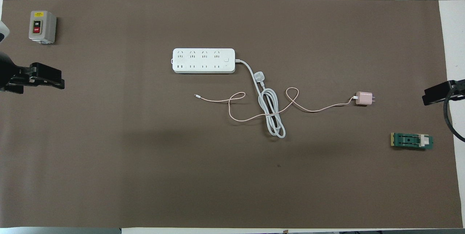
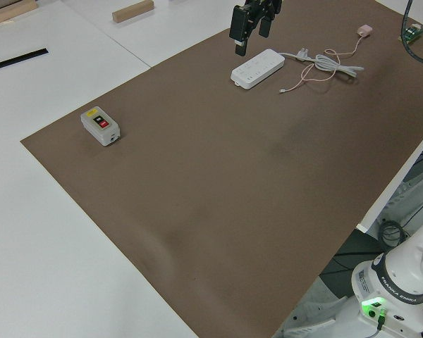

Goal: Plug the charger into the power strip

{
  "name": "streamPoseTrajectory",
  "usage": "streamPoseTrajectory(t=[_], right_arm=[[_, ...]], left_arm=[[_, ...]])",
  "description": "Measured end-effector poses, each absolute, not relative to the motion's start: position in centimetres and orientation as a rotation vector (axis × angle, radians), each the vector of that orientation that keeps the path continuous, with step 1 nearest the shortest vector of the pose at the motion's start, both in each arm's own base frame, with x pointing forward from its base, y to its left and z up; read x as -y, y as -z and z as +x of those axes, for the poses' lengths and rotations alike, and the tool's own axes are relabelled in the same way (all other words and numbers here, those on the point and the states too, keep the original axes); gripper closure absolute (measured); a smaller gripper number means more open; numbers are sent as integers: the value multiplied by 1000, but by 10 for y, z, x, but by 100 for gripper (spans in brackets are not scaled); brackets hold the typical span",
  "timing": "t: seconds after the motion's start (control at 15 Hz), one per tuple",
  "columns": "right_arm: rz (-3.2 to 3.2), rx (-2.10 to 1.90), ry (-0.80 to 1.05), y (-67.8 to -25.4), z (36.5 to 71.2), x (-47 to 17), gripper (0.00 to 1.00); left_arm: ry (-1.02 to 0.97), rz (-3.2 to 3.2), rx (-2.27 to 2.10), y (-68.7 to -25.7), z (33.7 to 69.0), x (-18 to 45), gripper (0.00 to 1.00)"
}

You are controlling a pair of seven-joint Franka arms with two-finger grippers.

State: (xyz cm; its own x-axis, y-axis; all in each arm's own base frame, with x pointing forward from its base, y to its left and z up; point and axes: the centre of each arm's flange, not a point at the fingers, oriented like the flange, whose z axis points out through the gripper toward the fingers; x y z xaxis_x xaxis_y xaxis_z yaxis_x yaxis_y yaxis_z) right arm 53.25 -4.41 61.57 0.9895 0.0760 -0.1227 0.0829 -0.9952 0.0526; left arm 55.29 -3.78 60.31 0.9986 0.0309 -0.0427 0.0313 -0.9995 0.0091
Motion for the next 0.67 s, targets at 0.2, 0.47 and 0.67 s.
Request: streamPoseTrajectory(t=[0.2, 0.47, 0.67], right_arm=[[3076, -126, 186, -616, 533, 43, 0], [3075, -130, 184, -616, 533, 42, 0], [3075, -130, 184, -616, 533, 42, 0]], left_arm=[[71, 3131, -49, -602, 554, 38, 0], [66, 3131, -49, -603, 555, 38, 0], [59, 3131, -49, -605, 555, 38, 0]])
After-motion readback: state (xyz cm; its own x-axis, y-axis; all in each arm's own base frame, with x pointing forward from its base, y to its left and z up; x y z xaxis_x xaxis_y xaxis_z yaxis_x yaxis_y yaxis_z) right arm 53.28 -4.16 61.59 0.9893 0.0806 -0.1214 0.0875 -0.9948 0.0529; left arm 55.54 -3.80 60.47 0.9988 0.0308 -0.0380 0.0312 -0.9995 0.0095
